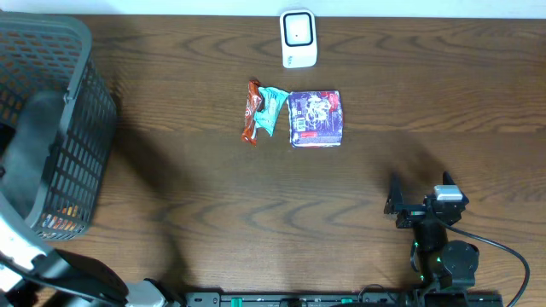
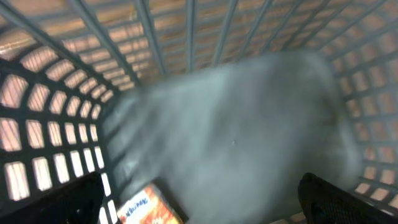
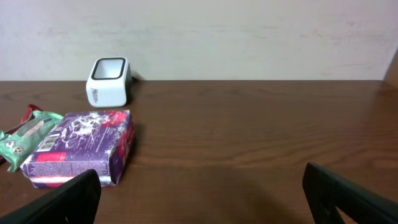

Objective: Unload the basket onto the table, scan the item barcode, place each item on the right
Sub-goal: 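Reach the left gripper into the basket and grasp the orange Kleenex pack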

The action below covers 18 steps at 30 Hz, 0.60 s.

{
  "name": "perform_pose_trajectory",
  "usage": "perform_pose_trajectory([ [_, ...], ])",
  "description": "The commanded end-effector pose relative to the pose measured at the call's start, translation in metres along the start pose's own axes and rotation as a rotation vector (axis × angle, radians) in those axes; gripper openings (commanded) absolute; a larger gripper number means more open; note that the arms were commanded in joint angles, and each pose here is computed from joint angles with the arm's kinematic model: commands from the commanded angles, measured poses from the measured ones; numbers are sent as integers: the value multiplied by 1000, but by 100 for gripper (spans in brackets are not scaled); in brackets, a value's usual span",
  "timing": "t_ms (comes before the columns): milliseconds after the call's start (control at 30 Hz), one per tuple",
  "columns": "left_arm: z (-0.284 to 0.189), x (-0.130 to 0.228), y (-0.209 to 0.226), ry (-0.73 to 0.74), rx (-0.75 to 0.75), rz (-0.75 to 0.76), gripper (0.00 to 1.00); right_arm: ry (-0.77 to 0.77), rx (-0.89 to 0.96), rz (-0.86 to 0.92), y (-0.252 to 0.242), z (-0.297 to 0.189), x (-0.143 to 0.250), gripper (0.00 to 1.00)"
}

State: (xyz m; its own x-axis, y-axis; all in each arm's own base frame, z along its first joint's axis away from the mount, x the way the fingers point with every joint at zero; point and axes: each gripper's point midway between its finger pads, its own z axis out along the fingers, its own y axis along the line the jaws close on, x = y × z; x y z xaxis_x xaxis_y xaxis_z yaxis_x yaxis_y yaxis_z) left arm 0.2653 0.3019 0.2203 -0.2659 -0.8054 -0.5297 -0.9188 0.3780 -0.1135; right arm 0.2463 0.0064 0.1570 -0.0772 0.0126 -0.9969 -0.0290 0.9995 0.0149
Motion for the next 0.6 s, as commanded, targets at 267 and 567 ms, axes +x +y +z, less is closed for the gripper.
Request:
perform_pose_trajectory([
  [267, 69, 69, 29, 300, -239, -310, 99, -2, 11, 8, -3, 0, 0, 99],
  [567, 94, 110, 42, 462, -368, -360, 99, -2, 11, 8, -3, 0, 0, 99],
])
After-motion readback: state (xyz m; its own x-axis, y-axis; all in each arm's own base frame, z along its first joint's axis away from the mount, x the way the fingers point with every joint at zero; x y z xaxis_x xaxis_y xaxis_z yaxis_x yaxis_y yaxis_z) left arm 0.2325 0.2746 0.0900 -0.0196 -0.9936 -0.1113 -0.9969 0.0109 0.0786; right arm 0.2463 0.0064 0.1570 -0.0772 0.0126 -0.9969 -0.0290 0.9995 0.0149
